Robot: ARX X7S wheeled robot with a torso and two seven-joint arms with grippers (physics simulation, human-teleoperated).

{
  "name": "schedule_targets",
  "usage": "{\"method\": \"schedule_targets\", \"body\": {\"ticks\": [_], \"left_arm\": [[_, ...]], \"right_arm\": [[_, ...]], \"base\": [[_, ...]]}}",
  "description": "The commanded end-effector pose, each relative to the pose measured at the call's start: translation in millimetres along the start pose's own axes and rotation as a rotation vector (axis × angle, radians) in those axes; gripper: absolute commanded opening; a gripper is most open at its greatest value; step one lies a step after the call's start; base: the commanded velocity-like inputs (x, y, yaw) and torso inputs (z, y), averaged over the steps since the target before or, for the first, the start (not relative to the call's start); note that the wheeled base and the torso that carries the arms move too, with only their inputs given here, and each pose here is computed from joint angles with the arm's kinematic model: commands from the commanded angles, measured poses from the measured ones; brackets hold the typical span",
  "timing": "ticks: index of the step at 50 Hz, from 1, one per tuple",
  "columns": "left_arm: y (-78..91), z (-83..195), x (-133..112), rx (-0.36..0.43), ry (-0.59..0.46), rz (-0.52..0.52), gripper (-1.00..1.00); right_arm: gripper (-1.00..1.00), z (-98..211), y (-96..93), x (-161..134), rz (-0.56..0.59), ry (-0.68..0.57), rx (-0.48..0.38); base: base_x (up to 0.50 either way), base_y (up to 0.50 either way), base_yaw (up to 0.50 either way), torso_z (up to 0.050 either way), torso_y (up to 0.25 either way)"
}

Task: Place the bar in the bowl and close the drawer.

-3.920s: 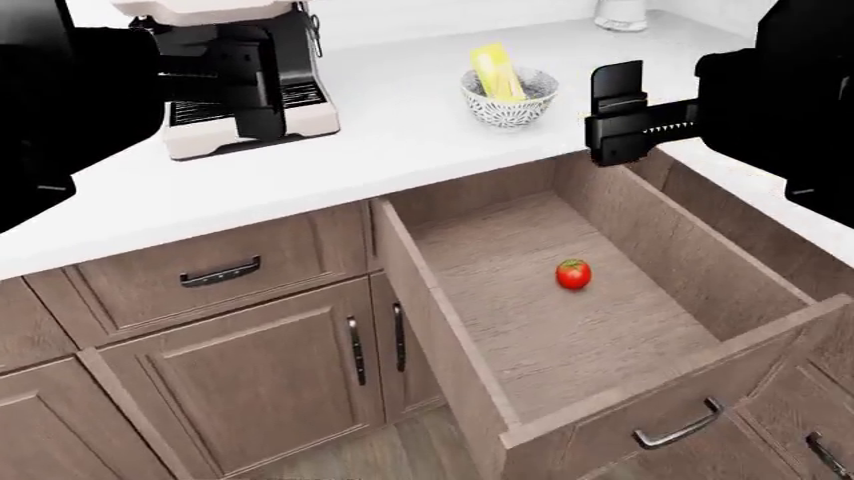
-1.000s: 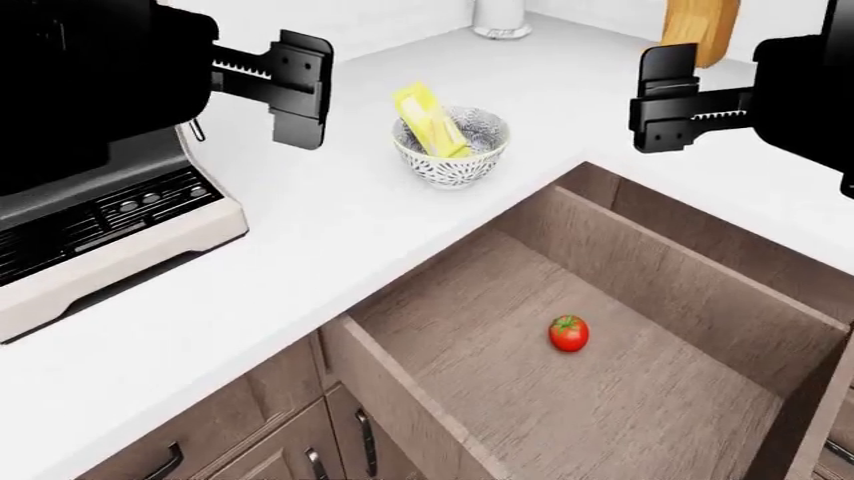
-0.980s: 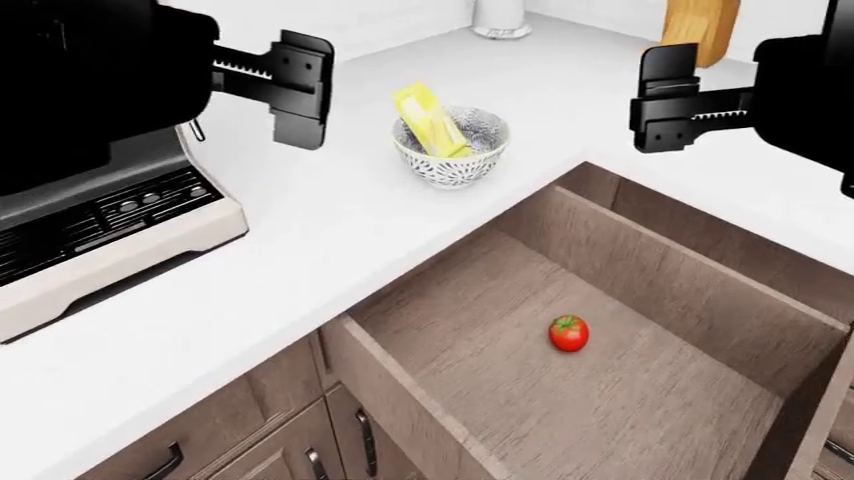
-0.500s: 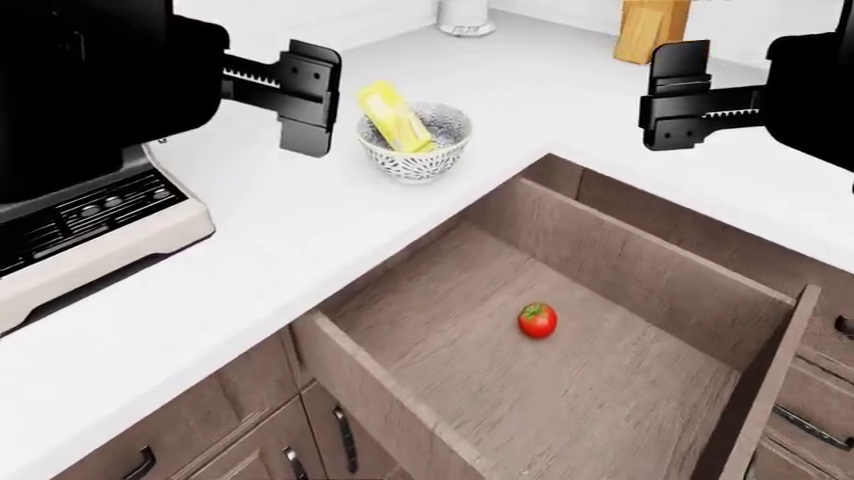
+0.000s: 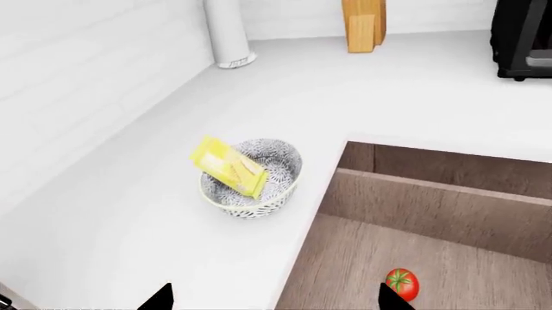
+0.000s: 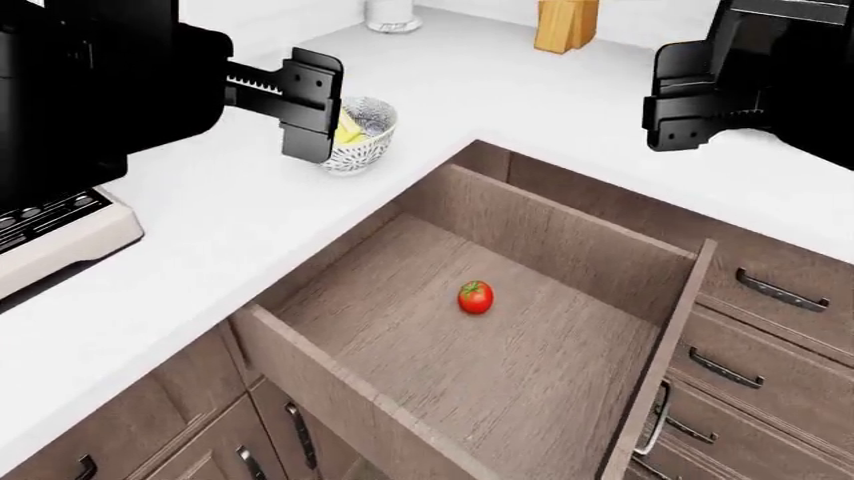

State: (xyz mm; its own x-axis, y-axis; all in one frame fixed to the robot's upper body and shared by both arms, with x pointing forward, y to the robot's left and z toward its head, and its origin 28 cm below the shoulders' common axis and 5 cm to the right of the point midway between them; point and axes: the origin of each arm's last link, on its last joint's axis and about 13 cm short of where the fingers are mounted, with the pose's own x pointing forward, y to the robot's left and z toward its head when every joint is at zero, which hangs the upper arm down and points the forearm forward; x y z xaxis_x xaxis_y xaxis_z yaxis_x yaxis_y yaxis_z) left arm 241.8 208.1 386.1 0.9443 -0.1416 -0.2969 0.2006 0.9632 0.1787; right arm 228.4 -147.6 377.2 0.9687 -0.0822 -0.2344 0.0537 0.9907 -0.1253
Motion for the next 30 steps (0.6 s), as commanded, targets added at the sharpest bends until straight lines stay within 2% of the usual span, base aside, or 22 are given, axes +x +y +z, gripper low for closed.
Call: {"method": "schedule_targets", "body": {"ticks": [1, 11, 25, 30], "left_arm": [[0.5, -0.9, 0.5, 0.000, 0.003, 0.002, 1.00], [0.3, -0.1, -0.6, 0.001, 0.002, 0.002, 1.00], [-0.2, -1.1, 0.6, 0.003, 0.005, 0.001, 1.00], [-0.6, -1.5, 1.2, 0.003, 0.006, 0.000, 1.00]], "right_arm": [[1.00, -0.1, 0.4, 0.6, -0.017, 0.002, -0.011], [1.00, 0.3, 0.3, 0.8, -0.030, 0.003, -0.017], [1.00, 0.0, -0.4, 0.2, -0.028, -0.006, -0.010], [1.00, 0.0, -0.8, -0.2, -0.029, -0.001, -0.006]], "base": [[0.00, 0.00, 0.00, 0.000, 0.000], [0.02, -0.02, 0.00, 0.000, 0.000], [0.47, -0.23, 0.00, 0.000, 0.000], [0.04, -0.05, 0.00, 0.000, 0.002]]}}
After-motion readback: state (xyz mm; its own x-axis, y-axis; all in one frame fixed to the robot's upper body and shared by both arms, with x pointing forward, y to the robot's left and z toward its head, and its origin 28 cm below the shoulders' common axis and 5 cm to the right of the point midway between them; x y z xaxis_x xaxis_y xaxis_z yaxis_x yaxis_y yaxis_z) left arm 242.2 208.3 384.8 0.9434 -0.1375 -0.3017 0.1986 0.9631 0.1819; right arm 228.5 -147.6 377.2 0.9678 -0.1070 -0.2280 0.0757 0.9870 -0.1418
